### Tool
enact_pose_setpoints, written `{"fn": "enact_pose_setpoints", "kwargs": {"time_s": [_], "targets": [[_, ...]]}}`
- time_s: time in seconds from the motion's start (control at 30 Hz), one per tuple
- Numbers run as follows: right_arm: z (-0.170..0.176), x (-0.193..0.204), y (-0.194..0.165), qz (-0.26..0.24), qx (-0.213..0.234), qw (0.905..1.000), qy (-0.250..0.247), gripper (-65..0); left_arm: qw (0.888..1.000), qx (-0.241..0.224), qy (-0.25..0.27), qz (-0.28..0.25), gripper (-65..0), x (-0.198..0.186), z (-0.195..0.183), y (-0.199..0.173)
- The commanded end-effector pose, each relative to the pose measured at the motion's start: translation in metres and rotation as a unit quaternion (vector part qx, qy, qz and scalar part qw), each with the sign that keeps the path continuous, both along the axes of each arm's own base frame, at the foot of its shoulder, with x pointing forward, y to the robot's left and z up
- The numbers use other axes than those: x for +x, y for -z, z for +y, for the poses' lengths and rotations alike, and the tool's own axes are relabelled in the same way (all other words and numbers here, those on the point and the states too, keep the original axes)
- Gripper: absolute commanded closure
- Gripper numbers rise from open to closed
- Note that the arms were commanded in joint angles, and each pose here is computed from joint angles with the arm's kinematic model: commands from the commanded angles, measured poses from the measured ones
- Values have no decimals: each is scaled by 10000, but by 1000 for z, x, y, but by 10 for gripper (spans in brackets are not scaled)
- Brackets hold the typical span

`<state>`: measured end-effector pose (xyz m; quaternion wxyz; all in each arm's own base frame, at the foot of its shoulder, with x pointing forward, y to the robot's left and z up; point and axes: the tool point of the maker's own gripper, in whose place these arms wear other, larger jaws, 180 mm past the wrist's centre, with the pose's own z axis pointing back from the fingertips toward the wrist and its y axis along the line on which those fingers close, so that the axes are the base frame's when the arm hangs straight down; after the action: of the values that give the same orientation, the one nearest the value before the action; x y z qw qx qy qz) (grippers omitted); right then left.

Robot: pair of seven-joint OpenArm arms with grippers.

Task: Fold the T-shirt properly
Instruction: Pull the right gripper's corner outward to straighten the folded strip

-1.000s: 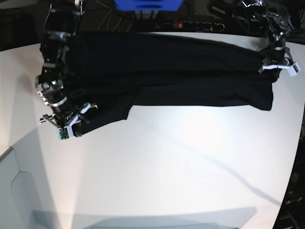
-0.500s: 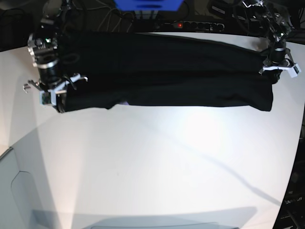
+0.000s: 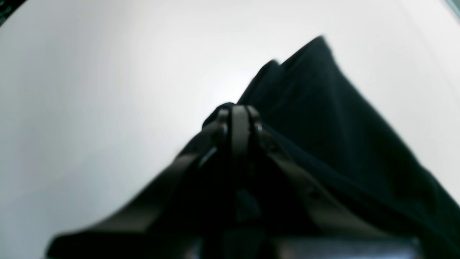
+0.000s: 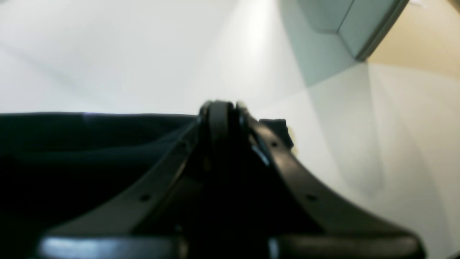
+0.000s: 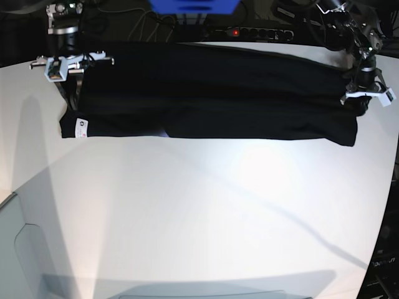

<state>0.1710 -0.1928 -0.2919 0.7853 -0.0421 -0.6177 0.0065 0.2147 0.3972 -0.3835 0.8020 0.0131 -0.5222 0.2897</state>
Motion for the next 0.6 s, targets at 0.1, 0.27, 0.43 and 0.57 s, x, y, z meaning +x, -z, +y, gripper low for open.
{"fn": "enact_pose_setpoints", "kwargs": {"time_s": [0.1,0.27,0.43,0.57], "targets": [[1,-18,-14,-245,-9,9997,-38,0,9994,210,-15,-261,0,7,9,-20],[2,-37,-16,-260,-20,9996,-66,0,9994,196,-20,-286,0,8,9,-20],[3,-54,-17,-185,-18,9998,-89,0,9993,203,-19,-316,0,11,10,-22],[4,-67,-21,-233,-18,9997,-107,0,9991,256,-5,-346,0,12,13,-27]]}}
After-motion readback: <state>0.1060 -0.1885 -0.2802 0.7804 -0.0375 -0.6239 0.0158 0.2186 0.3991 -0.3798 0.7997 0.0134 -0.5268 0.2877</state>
